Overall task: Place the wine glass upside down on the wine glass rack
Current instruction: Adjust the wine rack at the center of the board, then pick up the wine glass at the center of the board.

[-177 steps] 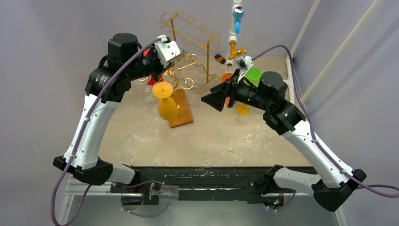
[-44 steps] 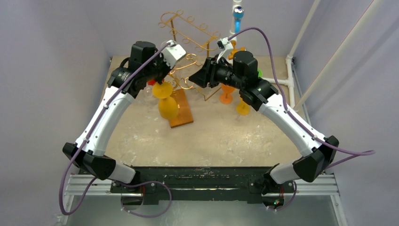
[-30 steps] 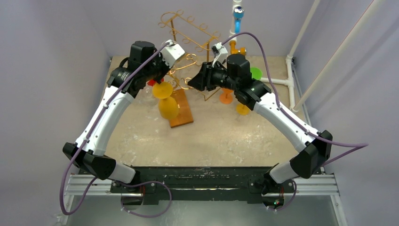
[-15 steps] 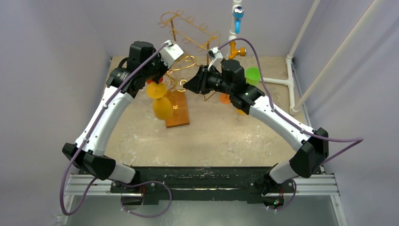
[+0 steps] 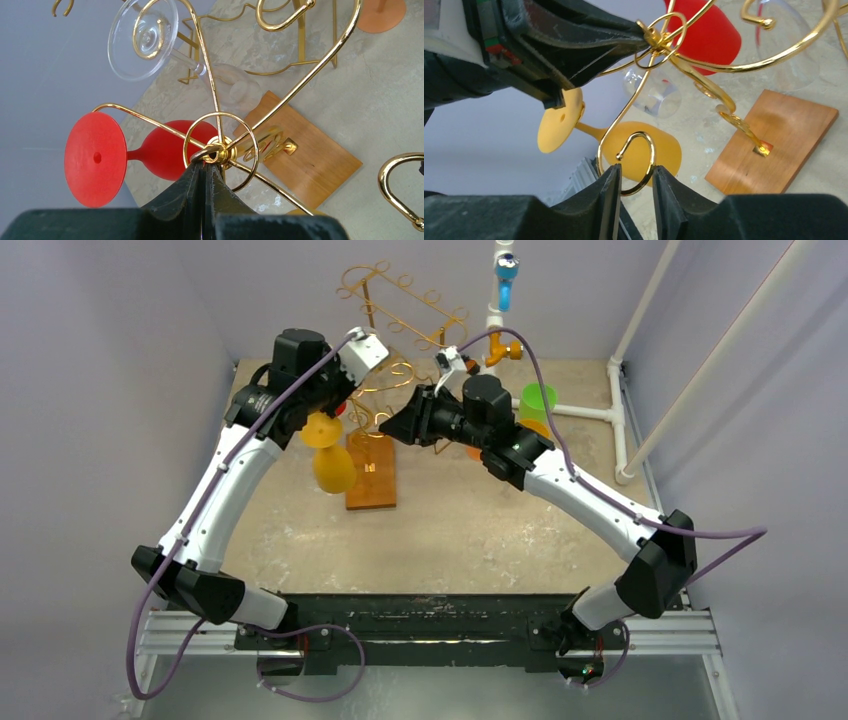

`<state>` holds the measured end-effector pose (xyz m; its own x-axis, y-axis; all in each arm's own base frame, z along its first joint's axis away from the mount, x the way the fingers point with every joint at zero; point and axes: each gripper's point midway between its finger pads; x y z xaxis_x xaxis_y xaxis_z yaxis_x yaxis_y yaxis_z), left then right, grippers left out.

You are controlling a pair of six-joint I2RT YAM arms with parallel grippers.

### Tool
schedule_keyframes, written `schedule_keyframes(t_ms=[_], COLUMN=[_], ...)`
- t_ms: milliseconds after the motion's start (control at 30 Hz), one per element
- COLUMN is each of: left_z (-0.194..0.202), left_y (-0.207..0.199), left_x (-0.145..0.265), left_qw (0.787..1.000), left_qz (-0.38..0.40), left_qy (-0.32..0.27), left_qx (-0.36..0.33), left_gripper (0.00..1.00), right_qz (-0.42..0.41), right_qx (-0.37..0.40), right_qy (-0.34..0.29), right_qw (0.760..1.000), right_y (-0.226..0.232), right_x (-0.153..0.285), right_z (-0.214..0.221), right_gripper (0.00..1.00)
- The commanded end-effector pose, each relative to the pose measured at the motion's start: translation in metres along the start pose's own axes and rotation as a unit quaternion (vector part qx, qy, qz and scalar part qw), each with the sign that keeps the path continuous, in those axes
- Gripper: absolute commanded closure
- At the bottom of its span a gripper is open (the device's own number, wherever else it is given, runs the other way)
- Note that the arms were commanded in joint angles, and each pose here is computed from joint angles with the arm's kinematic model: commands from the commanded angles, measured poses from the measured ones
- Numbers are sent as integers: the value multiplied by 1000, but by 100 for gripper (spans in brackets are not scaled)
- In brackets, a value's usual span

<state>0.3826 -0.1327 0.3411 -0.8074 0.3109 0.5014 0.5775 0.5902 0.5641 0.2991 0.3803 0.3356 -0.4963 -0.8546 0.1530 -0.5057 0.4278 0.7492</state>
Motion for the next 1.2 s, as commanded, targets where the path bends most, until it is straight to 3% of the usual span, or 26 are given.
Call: schedule_keyframes(t_ms=[0,167,267,367,433,500,700,833,967,1167], left_z=[-6,-7,-9,-11,-14,-16,-18,-20,-22,-26], left_y=[7,10,12,14,16,17,14,11,8,5], left_x=[1,10,17,26,32,37,48,56,63,75], left_qw=[1000,1000,999,999,999,999,999,999,999,998], left_qz=[-20,-27,-29,-29,-32,-33,-26,-17,-7,-2], left_qy=[-12,-13,-16,-19,-24,-28,-35,-39,-45,-58], left_qx=[-3,-4,-4,-3,-1,0,3,8,12,24], left_gripper=[100,100,94,82,67,54,35,31,27,26], right_qz=[-45,-19,4,35,64,106,274,369,400,438], right_qx=[3,26,32,37,38,35,33,33,37,33], right_qy=[46,21,4,-10,-22,-45,-95,-126,-112,-67], right_qw=[998,999,999,999,997,993,956,920,909,896], right_y=[26,19,8,-11,-28,-50,-128,-167,-195,-233], right_x=[4,26,43,64,78,95,139,171,179,171], right_z=[28,3,-15,-29,-38,-51,-74,-82,-69,-46], right_gripper=[59,39,31,21,2,1,1,1,1,17])
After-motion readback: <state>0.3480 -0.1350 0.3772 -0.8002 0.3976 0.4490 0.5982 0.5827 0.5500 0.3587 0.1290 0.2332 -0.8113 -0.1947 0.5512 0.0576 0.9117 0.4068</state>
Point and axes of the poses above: each gripper's point midway between its finger pads, its own x axis back along the fingers, its own y axis along the line the jaws close on, z = x × y, and after that the axes turned 8 degrees about -x, right-handed
